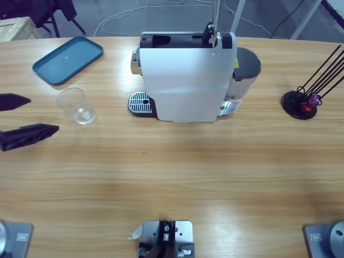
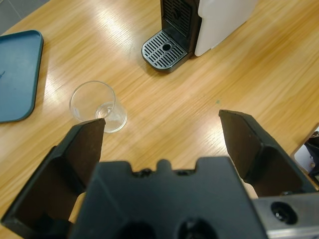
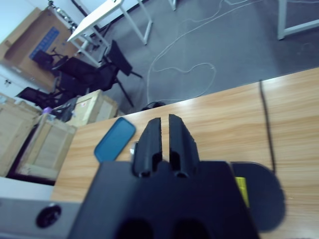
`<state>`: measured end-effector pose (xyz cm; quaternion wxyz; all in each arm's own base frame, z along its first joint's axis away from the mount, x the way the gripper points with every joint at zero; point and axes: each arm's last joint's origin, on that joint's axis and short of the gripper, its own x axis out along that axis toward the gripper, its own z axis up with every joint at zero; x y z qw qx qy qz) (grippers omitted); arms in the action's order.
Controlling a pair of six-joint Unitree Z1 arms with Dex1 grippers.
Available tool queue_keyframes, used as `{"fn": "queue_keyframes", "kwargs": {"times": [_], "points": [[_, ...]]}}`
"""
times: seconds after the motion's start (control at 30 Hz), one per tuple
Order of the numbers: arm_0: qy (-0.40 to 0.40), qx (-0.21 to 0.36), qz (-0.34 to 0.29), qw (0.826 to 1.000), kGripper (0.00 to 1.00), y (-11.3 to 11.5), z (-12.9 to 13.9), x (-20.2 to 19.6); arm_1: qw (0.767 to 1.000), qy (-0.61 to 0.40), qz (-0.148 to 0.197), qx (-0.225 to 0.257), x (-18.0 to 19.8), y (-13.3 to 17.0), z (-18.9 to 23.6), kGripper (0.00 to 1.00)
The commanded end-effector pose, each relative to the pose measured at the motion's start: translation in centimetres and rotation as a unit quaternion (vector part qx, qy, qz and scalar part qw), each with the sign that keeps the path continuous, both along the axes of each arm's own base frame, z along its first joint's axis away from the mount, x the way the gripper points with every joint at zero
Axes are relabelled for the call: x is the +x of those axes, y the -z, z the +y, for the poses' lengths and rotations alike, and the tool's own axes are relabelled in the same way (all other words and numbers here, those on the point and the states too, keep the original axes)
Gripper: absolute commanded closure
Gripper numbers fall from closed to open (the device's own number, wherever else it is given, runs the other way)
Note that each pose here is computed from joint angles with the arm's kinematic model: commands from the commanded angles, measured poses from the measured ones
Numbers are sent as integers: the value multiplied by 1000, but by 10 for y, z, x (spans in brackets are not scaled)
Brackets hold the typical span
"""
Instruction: Pour coffee
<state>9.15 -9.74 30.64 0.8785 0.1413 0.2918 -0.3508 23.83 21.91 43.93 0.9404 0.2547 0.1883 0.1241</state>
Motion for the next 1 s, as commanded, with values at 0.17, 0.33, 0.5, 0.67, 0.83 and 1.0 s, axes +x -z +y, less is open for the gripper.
{"fn": "queue_keyframes", "kwargs": {"times": [0.17, 0.33, 0.5, 0.67, 0.83, 1.0], "points": [[-3, 7, 13, 1000, 0, 6, 0, 1, 997, -71, 36, -11, 1, 27, 47, 1000], [-3, 7, 13, 1000, 0, 7, 3, -2, 994, -97, 52, -19, 4, 39, 66, 1000], [-3, 4, 10, 1000, 0, 7, 5, -4, 991, -104, 78, -34, 11, 61, 73, 1000], [-3, 7, 13, 1000, 0, 9, 5, -3, 985, -134, 99, -38, 20, 80, 90, 1000], [-3, 9, 14, 1000, 0, 10, 5, -4, 980, -160, 114, -34, 26, 95, 103, 1000], [-3, 10, 16, 1000, 0, 12, 6, -5, 972, -172, 152, -49, 35, 125, 109, 1000]]}}
